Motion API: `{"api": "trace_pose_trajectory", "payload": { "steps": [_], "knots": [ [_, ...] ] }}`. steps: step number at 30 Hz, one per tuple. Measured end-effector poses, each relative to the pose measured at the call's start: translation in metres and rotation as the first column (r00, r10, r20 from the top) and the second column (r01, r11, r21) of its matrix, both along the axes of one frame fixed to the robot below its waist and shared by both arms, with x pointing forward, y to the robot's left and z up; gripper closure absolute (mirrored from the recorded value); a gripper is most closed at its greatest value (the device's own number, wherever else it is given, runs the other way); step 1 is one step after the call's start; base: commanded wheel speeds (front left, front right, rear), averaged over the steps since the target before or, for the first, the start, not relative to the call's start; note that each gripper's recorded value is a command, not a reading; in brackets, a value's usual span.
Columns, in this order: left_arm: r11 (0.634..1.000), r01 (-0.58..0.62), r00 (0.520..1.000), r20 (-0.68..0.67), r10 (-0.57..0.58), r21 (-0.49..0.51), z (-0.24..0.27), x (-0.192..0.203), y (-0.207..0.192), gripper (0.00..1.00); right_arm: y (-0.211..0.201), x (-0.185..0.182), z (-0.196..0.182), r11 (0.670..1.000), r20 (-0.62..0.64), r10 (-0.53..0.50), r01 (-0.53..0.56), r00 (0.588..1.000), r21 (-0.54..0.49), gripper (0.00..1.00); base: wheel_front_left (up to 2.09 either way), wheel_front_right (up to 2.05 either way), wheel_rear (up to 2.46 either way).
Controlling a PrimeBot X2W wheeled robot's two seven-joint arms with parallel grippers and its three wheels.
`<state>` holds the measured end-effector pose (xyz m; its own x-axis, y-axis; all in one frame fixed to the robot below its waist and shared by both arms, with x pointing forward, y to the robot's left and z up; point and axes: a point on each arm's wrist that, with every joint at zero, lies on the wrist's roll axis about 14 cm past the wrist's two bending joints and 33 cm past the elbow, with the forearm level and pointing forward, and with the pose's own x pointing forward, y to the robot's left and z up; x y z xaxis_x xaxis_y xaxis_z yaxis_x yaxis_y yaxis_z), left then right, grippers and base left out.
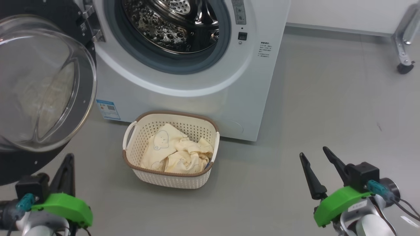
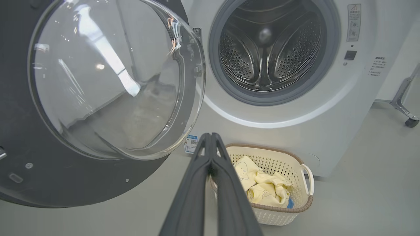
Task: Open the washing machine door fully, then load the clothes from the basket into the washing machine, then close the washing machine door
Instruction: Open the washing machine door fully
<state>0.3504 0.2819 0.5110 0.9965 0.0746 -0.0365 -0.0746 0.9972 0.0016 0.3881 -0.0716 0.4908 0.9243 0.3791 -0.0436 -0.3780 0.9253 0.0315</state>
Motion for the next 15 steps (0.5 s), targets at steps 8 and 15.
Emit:
{"api": "trace_pose_trajectory", "payload": {
  "steps": [8,15],
  "knots": [
    [0.99,0.14,0.989,0.052,-0.138,-0.035,0.011,0.008,-0.061,1.0,-0.022,-0.009,0.014,0.998,0.039,-0.067,0.066,0.997,0.015,0.0,0.0,0.0,0.0],
    [0.963,0.258,0.964,0.092,-0.251,-0.073,0.014,0.014,-0.113,0.65,-0.046,-0.017,0.019,0.989,0.053,-0.141,0.138,0.989,0.05,0.0,0.0,0.0,0.0]
  ]
}}
